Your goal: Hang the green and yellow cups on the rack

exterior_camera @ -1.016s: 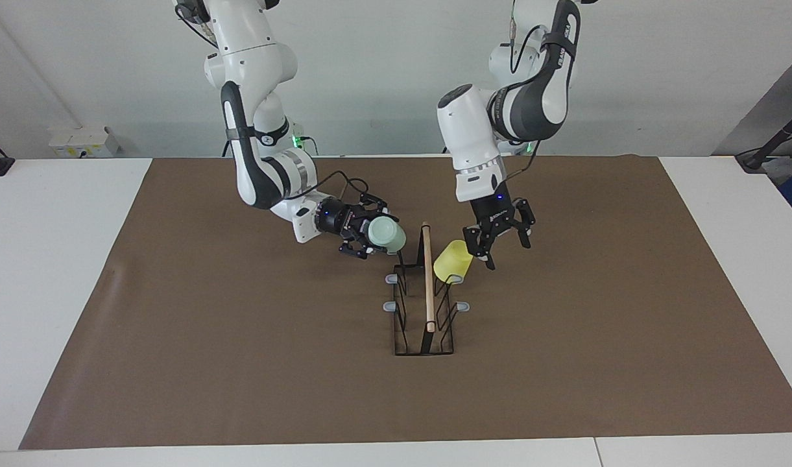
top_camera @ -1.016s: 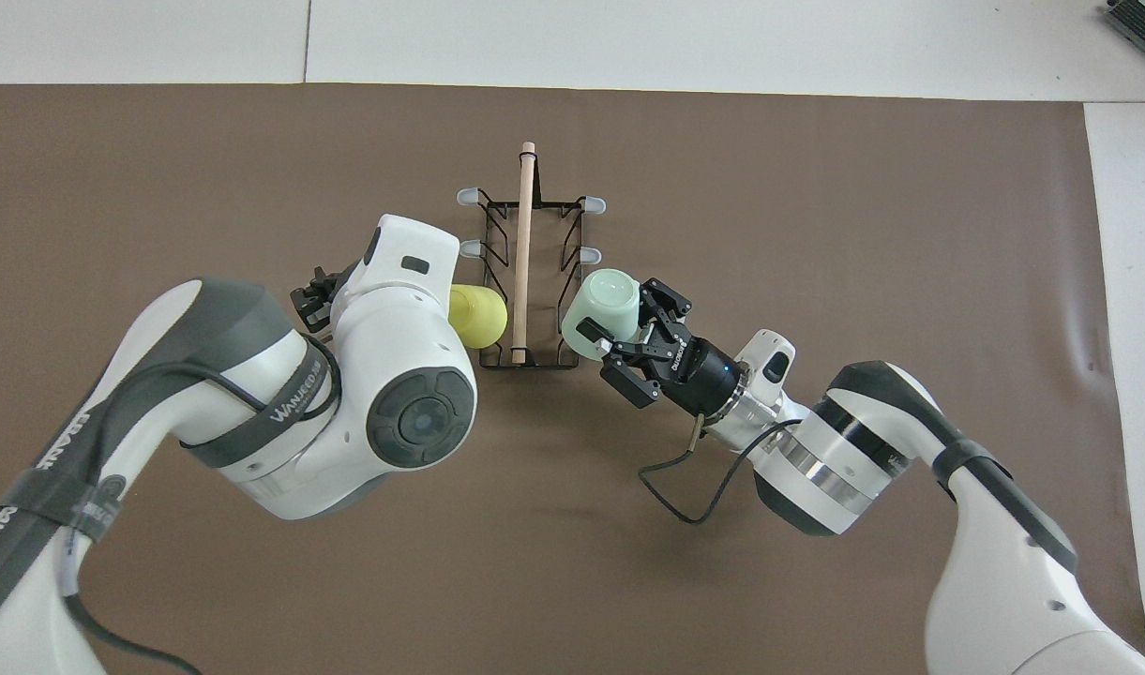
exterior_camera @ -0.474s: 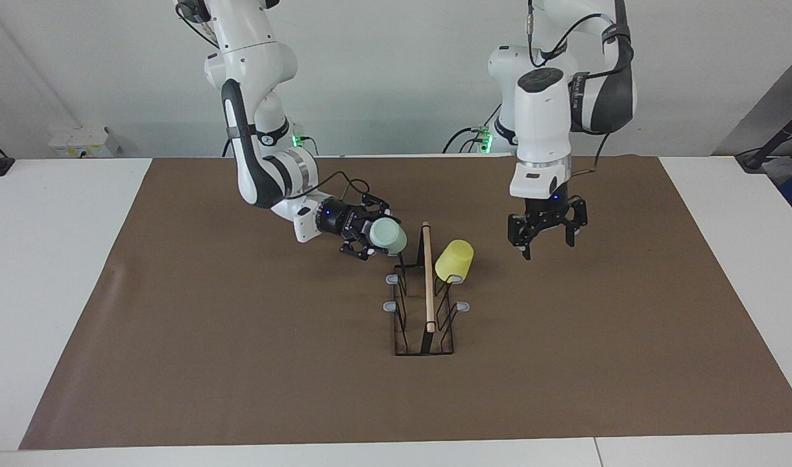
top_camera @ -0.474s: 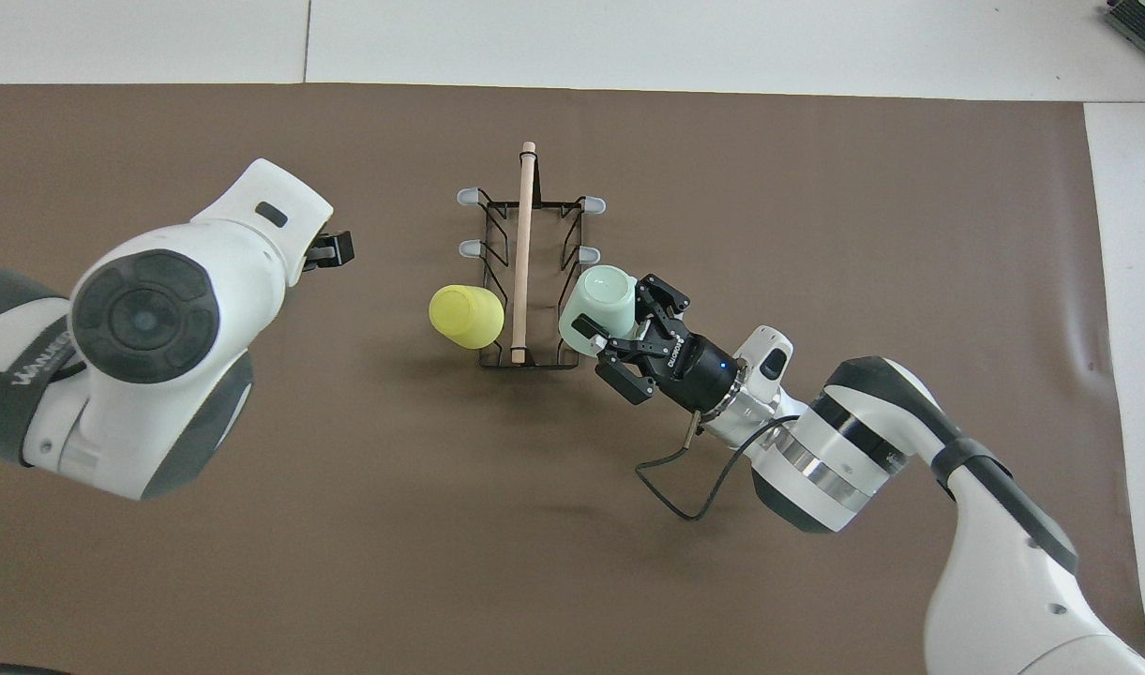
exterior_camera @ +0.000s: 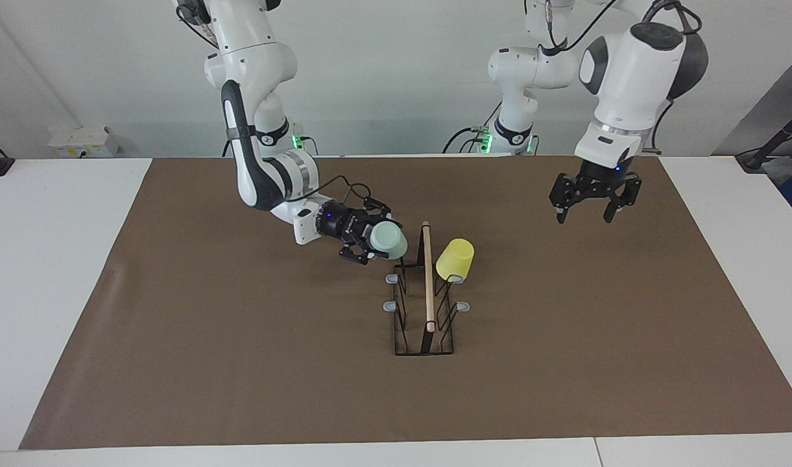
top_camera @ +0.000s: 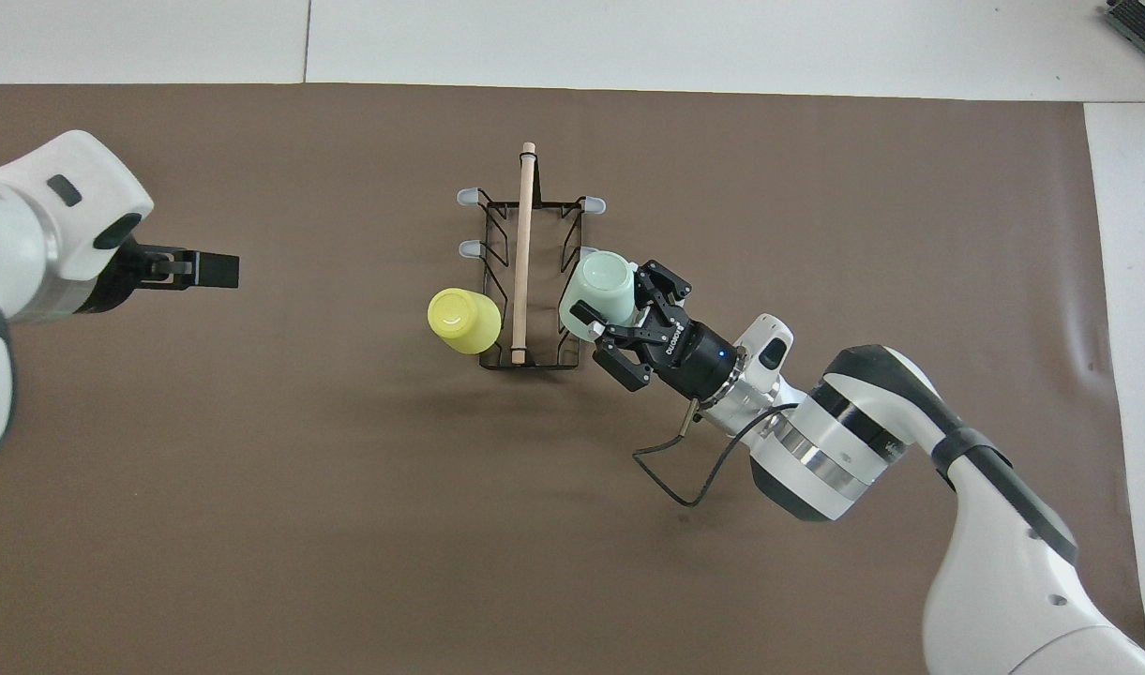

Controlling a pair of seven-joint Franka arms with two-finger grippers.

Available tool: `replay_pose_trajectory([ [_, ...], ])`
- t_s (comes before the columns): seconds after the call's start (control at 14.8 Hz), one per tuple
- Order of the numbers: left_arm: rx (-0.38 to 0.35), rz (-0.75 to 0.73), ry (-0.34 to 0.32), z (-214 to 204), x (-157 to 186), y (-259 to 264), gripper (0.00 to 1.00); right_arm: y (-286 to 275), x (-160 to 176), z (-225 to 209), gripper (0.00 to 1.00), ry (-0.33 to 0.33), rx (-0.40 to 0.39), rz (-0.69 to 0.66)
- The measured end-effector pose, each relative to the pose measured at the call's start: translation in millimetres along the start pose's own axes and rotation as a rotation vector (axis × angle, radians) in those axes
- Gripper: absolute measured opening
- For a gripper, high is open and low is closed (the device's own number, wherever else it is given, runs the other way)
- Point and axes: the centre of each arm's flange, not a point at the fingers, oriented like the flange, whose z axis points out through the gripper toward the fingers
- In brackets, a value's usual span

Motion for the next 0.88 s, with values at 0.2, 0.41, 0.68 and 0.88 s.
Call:
replay_pose_trajectory([
  [0.2,-0.010,0.024,-0.036,-35,1,-18,1.00,1,-9,-1,0.69,-0.024,-0.011,-0.009],
  [0.41,-0.012,0.032,-0.092,-57,2,-23,1.00,5,-25,-6,0.69,-0.046,-0.024,-0.002],
  [0.68,-0.029,0.141,-0.201,-66,-5,-45,1.00,6,-38,-11,0.69,-0.112,-0.061,0.004],
  [0.88,-0.039,0.140,-0.251,-63,-12,-57,1.00,5,-37,-10,0.94,-0.105,-0.056,0.003],
])
